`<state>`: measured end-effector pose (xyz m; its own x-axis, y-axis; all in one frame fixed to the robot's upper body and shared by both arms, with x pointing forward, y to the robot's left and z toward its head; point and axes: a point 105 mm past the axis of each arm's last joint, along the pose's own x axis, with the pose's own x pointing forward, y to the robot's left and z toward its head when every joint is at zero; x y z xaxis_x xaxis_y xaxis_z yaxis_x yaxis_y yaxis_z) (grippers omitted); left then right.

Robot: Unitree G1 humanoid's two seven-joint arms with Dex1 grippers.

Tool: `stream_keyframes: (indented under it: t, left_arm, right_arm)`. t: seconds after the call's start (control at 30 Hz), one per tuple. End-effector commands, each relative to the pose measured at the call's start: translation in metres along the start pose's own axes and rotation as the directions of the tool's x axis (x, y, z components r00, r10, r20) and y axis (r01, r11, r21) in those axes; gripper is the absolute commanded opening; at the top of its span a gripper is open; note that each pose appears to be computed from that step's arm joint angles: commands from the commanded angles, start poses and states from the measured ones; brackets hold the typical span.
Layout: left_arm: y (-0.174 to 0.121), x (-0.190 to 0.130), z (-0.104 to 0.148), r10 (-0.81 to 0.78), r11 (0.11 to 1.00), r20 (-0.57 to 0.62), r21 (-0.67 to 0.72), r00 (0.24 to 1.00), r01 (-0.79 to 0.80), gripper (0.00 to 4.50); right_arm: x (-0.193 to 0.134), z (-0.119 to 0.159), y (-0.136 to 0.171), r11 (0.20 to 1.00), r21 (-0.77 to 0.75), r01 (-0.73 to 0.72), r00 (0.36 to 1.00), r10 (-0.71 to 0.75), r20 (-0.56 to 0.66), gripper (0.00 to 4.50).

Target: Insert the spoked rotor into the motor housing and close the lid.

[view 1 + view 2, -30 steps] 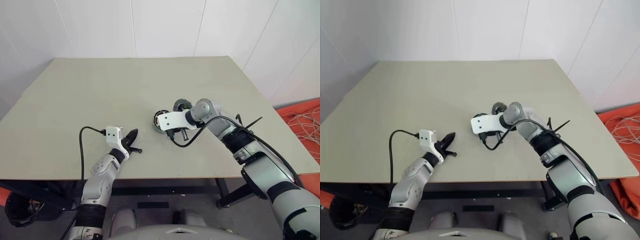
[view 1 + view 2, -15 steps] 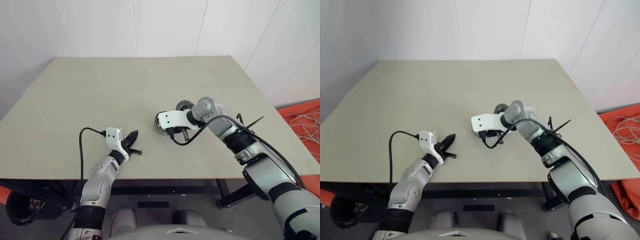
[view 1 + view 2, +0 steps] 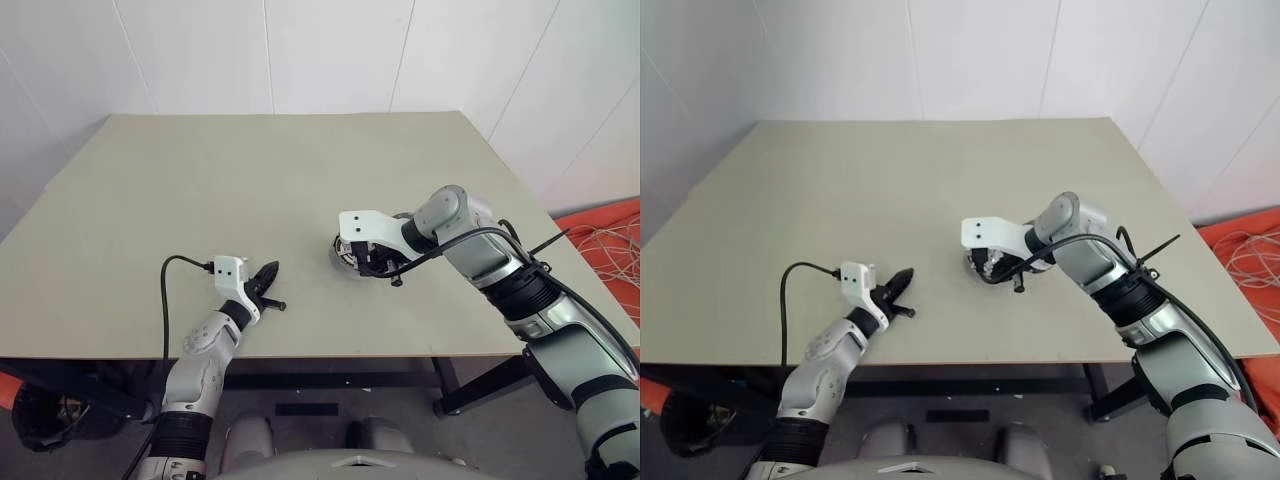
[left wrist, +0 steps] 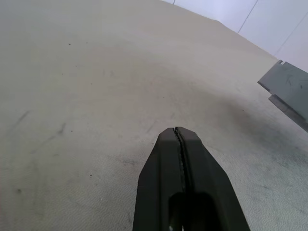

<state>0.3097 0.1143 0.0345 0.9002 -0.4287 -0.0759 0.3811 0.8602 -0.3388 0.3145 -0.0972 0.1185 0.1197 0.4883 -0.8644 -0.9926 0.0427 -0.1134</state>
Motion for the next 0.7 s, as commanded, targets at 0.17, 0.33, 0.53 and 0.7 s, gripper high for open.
stream_keyframes:
  t: [0.17, 0.33, 0.53, 0.7]
  left_arm:
    - [-0.007, 0.004, 0.009, -0.031, 1.0, 0.031, -0.002, 0.999, 0.031, 0.0]
    - [-0.006, 0.004, 0.009, -0.028, 1.0, 0.029, 0.0, 0.999, 0.028, 0.0]
    - [-0.006, 0.004, 0.008, -0.026, 1.0, 0.027, 0.003, 0.999, 0.026, 0.0]
    - [-0.005, 0.003, 0.008, -0.026, 1.0, 0.025, 0.005, 0.999, 0.026, 0.0]
  right_arm:
    - [-0.003, 0.021, 0.017, 0.999, 0.016, -0.034, 0.997, 0.033, 0.074, 0.01]
    - [0.009, 0.028, 0.019, 0.999, -0.025, -0.029, 0.996, 0.031, 0.089, 0.01]
    - [0.025, 0.04, 0.014, 1.0, -0.014, -0.001, 0.991, 0.003, 0.132, 0.01]
    - [0.034, 0.047, 0.014, 1.0, -0.011, -0.001, 0.989, 0.003, 0.151, 0.01]
